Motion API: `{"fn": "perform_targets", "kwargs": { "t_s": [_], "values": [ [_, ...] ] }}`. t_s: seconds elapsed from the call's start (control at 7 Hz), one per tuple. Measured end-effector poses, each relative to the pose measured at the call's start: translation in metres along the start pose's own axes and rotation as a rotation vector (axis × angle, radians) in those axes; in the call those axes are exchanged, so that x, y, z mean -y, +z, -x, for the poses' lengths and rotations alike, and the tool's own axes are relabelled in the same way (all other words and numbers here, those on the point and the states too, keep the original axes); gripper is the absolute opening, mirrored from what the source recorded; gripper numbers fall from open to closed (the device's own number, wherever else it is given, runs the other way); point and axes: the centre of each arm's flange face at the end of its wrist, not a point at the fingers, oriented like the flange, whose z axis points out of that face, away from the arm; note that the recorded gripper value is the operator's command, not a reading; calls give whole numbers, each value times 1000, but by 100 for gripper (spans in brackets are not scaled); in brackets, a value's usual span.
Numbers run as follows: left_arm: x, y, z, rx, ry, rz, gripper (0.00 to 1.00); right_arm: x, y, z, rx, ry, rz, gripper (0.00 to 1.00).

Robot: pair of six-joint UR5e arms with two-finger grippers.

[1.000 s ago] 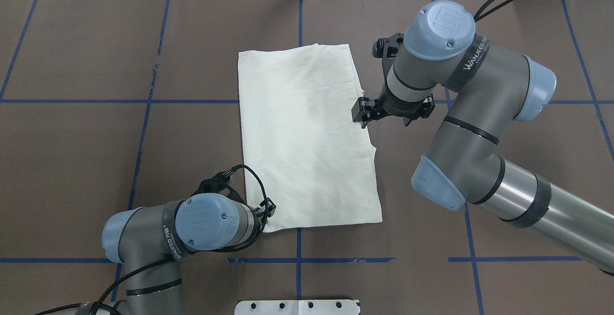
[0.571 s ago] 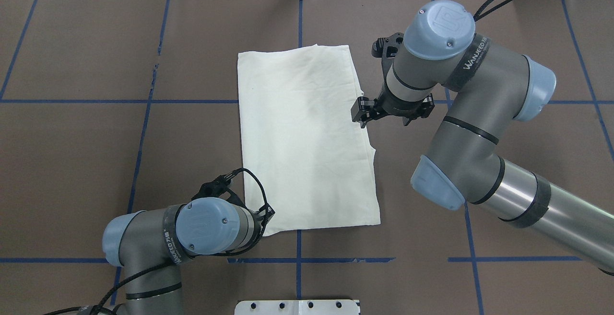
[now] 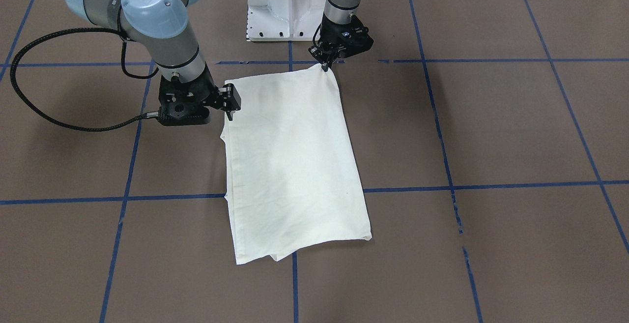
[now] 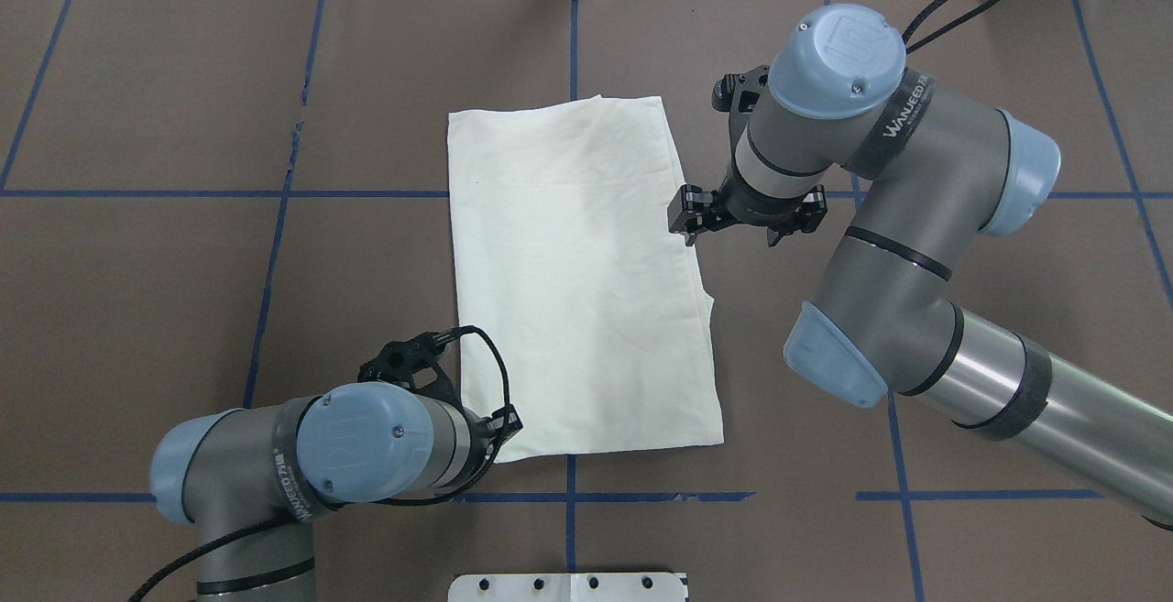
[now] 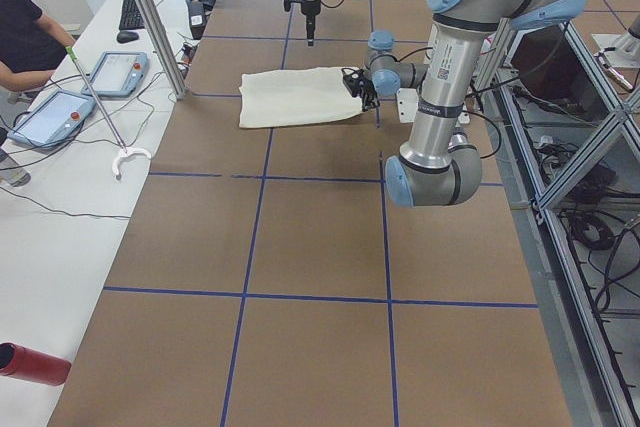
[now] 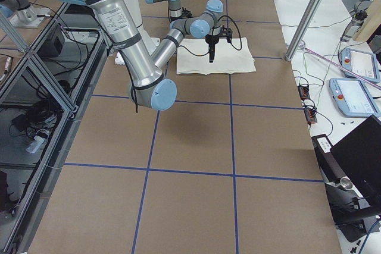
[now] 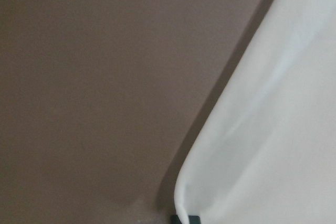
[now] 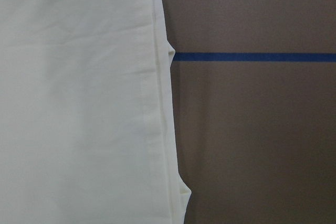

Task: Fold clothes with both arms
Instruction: 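Move the right gripper to the near corner beside the left gripper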

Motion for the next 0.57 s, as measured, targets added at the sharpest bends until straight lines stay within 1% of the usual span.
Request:
{"fn": "perform_targets", "kwargs": {
  "t_s": [0.29, 0.43, 0.57],
  "values": [
    [-3, -14, 1, -7, 37, 13, 0, -31, 8, 14, 10, 136, 26, 100],
    [-2, -14, 1, -7, 47, 14, 0, -56, 17, 21, 5, 210, 40, 100],
    [0, -14, 0, -7, 64, 11, 0, -85, 31, 30, -5, 277, 42, 100]
  ]
}}
